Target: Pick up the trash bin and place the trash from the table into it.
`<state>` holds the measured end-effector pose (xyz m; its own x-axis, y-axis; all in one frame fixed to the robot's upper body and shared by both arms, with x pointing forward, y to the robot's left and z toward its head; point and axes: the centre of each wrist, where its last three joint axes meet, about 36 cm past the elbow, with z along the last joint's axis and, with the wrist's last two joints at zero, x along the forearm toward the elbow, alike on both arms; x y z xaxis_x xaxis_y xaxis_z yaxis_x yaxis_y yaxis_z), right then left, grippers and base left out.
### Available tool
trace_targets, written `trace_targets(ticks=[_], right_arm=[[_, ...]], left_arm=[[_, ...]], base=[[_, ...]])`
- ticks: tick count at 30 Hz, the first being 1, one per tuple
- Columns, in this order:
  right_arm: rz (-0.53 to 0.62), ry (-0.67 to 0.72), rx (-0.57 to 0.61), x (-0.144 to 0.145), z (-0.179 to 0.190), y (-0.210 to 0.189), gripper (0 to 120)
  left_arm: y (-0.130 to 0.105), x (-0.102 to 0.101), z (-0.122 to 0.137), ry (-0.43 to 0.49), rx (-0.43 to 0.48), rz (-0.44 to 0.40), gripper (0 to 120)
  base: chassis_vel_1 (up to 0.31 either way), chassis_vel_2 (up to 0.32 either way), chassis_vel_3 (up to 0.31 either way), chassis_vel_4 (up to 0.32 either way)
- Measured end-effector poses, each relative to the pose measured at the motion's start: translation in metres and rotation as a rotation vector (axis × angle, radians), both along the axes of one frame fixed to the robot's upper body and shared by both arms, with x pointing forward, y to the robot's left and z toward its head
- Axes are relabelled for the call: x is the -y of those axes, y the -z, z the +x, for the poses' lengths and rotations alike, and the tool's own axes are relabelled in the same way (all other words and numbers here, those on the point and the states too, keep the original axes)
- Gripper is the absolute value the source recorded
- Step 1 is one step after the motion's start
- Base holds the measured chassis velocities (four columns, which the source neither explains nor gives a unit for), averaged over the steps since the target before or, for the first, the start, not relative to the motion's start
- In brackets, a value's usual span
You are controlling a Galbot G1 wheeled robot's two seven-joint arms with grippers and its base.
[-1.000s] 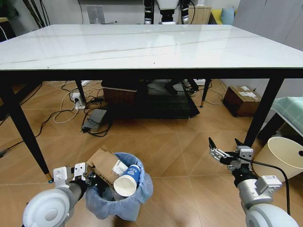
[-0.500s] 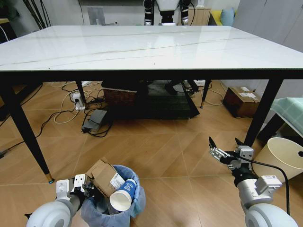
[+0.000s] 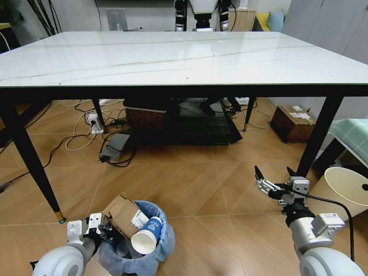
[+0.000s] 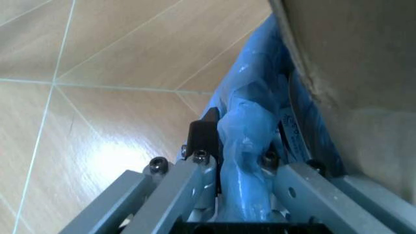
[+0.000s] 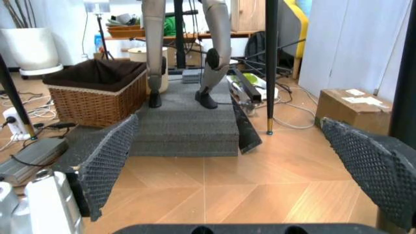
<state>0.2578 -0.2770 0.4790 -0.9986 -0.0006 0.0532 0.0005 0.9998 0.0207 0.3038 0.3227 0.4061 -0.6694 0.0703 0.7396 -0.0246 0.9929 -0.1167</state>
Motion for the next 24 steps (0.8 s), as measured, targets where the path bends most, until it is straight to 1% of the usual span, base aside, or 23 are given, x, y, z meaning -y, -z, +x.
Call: trace_targets(ticks=[13,23,24], right_arm=[[-0.004,0.003,0.003,0.002,-0.001,-0.001,100],[-0.008,0.002,0.002,0.003,-0.002,-0.002,100],[-0.008,0.002,0.002,0.003,-0.002,-0.002,100]], left_arm=[[0.023,-0.013,0.0,0.055,0.043,-0.047,3],[0.029,-0.016,-0.001,0.045,0.037,-0.041,3],[0.029,-0.016,0.0,0.04,0.036,-0.036,4]], base=[[0.0,0.0,0.0,0.0],[0.0,0.0,0.0,0.0],[0.0,0.0,0.0,0.0]])
